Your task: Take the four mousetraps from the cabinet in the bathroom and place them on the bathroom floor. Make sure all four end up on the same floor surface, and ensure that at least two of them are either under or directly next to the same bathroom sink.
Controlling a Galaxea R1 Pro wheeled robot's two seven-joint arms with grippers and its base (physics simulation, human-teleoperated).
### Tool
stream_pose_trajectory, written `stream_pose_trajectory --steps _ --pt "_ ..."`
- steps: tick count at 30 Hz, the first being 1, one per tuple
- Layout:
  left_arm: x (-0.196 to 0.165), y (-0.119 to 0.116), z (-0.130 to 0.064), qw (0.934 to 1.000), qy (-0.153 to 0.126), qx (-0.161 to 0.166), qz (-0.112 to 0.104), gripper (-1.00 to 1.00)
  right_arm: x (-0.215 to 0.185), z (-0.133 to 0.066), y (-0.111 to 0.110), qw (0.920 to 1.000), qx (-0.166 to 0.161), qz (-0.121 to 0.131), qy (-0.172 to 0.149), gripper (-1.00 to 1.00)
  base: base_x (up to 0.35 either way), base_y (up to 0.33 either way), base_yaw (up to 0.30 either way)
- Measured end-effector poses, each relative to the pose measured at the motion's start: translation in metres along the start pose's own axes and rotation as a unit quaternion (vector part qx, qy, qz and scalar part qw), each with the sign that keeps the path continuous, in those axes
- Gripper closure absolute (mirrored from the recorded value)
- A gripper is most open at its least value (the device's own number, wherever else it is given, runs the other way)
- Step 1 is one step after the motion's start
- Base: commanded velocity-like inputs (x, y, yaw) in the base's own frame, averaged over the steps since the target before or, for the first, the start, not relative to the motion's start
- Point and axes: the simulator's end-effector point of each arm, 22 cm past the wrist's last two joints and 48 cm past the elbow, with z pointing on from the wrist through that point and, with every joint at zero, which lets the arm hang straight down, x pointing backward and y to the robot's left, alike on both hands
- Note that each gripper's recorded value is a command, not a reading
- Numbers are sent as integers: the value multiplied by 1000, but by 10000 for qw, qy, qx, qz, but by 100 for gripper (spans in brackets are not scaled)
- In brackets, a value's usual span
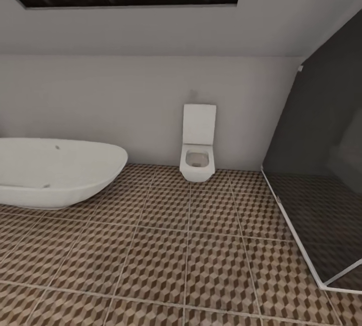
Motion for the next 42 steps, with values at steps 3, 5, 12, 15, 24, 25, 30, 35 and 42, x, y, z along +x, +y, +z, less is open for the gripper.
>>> stream_pose_trajectory --steps 3,5,12,15,24,25,30,35,42 --pt "0 0 0 10000 0 1 1 100 -1 0 -1 10000 7 -2 -17 100 337 0 0" --pt "-6 -1 1 10000 -58 26 -20 100 -3 1 -7 10000 81 23 -37 100 338 0 0" --pt "-89 13 6 9945 -817 -541 -364 100 -69 33 -36 9984 422 -89 374 100 338 0 -1" --pt "-113 -9 0 9920 -1003 -509 -567 100 -94 38 -39 9983 508 -93 272 100 338 0 -135" --pt "-195 -40 -25 9819 -1643 -450 -831 100 -196 41 -26 9970 352 143 -670 100 338 0 -261" --pt "-206 -37 -28 9802 -1716 -465 -871 100 -206 41 -29 9964 371 159 -747 100 338 0 -269" --pt "-242 -25 -36 9740 -1888 -508 -1145 100 -226 43 -49 9948 561 163 -839 100 338 0 -265" --pt "-299 -13 -54 9700 -2041 -523 -1216 100 -231 47 -61 9970 659 63 -408 100 338 0 -266" --pt "-349 16 -71 9620 -2299 -641 -1329 100 -300 44 -94 9904 1160 142 -745 100 338 0 -232"
